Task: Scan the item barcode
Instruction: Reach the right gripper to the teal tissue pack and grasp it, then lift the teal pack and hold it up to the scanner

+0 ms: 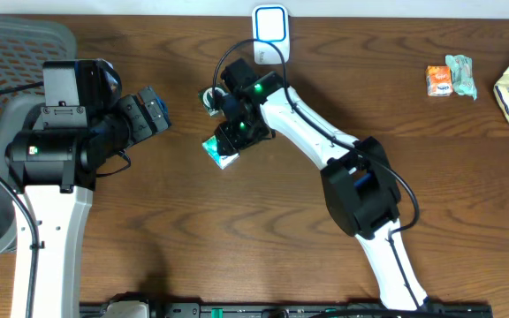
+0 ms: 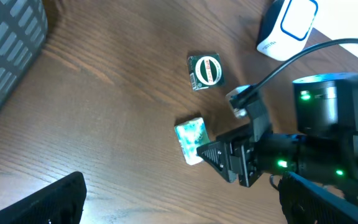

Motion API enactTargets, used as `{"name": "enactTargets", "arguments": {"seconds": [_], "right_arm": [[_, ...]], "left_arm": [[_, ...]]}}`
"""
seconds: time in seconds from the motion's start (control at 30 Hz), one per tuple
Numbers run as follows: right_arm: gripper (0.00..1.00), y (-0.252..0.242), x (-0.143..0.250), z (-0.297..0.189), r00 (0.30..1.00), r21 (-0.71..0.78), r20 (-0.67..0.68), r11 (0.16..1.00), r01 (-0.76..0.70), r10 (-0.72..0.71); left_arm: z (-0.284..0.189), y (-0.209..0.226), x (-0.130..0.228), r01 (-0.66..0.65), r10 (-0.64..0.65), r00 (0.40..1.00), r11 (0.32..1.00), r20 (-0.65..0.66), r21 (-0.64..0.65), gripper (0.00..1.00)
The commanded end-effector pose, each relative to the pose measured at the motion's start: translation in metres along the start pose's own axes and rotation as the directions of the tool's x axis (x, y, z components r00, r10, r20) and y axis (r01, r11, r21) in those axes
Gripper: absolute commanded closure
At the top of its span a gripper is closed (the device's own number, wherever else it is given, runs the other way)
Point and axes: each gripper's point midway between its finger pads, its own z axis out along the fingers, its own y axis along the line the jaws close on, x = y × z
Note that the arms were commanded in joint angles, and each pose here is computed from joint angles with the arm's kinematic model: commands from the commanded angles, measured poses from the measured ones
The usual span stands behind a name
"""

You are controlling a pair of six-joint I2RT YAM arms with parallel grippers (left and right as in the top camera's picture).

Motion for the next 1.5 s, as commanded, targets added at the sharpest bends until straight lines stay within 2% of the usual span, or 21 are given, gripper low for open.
{"name": "enactTargets", "arguments": {"seconds": [0.0, 0.07, 0.2, 0.43, 0.57, 0.63, 0.77, 1.0, 1.1, 1.17, 1.27, 1.47], "right_arm": [[0.40, -0.006, -0.018, -0.020, 0.996, 0.073, 0.086, 0.997, 0.016, -0.023], [0.39, -0.008, -0.025, -0.018, 0.993, 0.082, 0.111, 0.996, 0.023, -0.032], [0.49, -0.011, -0.022, -0.008, 0.995, 0.082, 0.093, 0.996, 0.020, -0.027], [0.47, -0.003, -0.014, 0.006, 0.998, 0.029, 0.054, 0.999, 0.021, -0.023], [0.51, -0.001, -0.007, 0.020, 0.999, 0.029, 0.025, 0.999, 0.025, -0.026], [0.57, -0.005, -0.002, 0.031, 1.000, 0.030, 0.001, 0.999, 0.019, -0.019], [0.99, -0.010, 0.006, 0.040, 0.999, 0.033, -0.034, 0.999, 0.004, -0.003], [0.99, -0.016, -0.004, 0.015, 1.000, 0.016, 0.001, 1.000, -0.024, 0.024], [0.99, -0.020, -0.021, -0.023, 0.995, -0.118, 0.077, 0.991, -0.058, 0.068], [0.99, -0.027, -0.036, -0.064, 0.981, -0.301, 0.148, 0.950, -0.077, 0.127], [0.99, -0.043, -0.044, -0.118, 0.956, -0.561, 0.219, 0.827, -0.039, 0.194], [0.99, -0.079, -0.039, -0.199, 0.901, -0.783, 0.324, 0.616, 0.085, 0.287]], "left_arm": [[-0.001, 0.002, -0.002, -0.003, 0.003, 1.000, 1.000, 0.007, -0.006, 0.02], [-0.001, 0.002, -0.002, -0.003, 0.003, 1.000, 1.000, 0.007, -0.007, 0.02], [-0.001, 0.002, -0.002, -0.003, 0.003, 1.000, 1.000, 0.007, -0.006, 0.03], [-0.001, 0.002, -0.002, -0.003, 0.003, 1.000, 1.000, 0.007, -0.007, 0.02], [-0.001, 0.002, -0.002, -0.003, 0.003, 1.000, 1.000, 0.007, -0.007, 0.02], [-0.001, 0.002, -0.002, -0.003, 0.003, 1.000, 1.000, 0.007, -0.007, 0.02], [-0.001, 0.002, -0.002, -0.003, 0.003, 1.000, 1.000, 0.007, -0.007, 0.02], [-0.001, 0.002, -0.002, -0.003, 0.003, 1.000, 1.000, 0.007, -0.007, 0.02], [-0.001, 0.002, -0.002, -0.003, 0.003, 1.000, 1.000, 0.007, -0.007, 0.02], [-0.001, 0.002, -0.002, -0.003, 0.003, 1.000, 1.000, 0.007, -0.007, 0.02], [-0.001, 0.002, -0.002, -0.003, 0.003, 1.000, 1.000, 0.007, -0.007, 0.02], [-0.001, 0.002, -0.002, -0.003, 0.003, 1.000, 1.000, 0.007, -0.007, 0.02]]}}
